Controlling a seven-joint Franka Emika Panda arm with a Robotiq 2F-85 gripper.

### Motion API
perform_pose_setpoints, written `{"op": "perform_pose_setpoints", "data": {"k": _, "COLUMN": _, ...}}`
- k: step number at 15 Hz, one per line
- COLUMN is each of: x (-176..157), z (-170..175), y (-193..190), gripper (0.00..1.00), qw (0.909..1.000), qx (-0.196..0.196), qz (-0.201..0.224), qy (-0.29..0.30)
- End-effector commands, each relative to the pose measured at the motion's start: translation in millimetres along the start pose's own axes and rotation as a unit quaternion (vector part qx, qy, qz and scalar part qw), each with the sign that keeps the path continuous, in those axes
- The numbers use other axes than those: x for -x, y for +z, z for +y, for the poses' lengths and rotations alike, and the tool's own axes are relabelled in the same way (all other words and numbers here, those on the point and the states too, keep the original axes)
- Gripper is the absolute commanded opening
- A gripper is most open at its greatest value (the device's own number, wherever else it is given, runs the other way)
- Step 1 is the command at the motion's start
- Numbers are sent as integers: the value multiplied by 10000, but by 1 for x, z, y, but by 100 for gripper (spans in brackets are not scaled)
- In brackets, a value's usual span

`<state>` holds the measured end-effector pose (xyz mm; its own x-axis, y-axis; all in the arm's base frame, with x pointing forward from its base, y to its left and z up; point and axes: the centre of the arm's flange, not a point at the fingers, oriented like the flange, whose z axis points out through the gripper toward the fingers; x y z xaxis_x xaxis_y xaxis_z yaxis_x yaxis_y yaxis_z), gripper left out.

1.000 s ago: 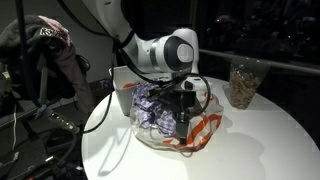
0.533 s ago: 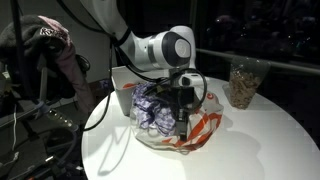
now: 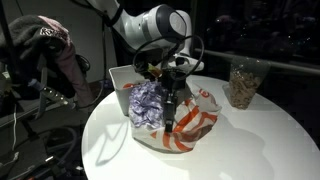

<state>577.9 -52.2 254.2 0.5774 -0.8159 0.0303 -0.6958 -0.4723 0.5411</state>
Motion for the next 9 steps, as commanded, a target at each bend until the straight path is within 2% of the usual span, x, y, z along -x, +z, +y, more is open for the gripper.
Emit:
{"op": "perform_pose_setpoints", "data": {"k": 1, "x": -8, "z": 25, "y": -29, "gripper": 3, "qw": 9993, "qx": -20, "qz": -189, "qy": -336}}
{"op": "perform_pose_setpoints", "data": {"k": 6, "x": -20, "z": 57, "y": -59, "gripper": 3, "qw": 9987, "qx": -289, "qz": -100, "qy": -419}}
{"op": "perform_pose_setpoints", "data": {"k": 9, "x": -16, "z": 79, "y": -82, "gripper": 2, "qw": 9960, "qx": -688, "qz": 99, "qy": -558}}
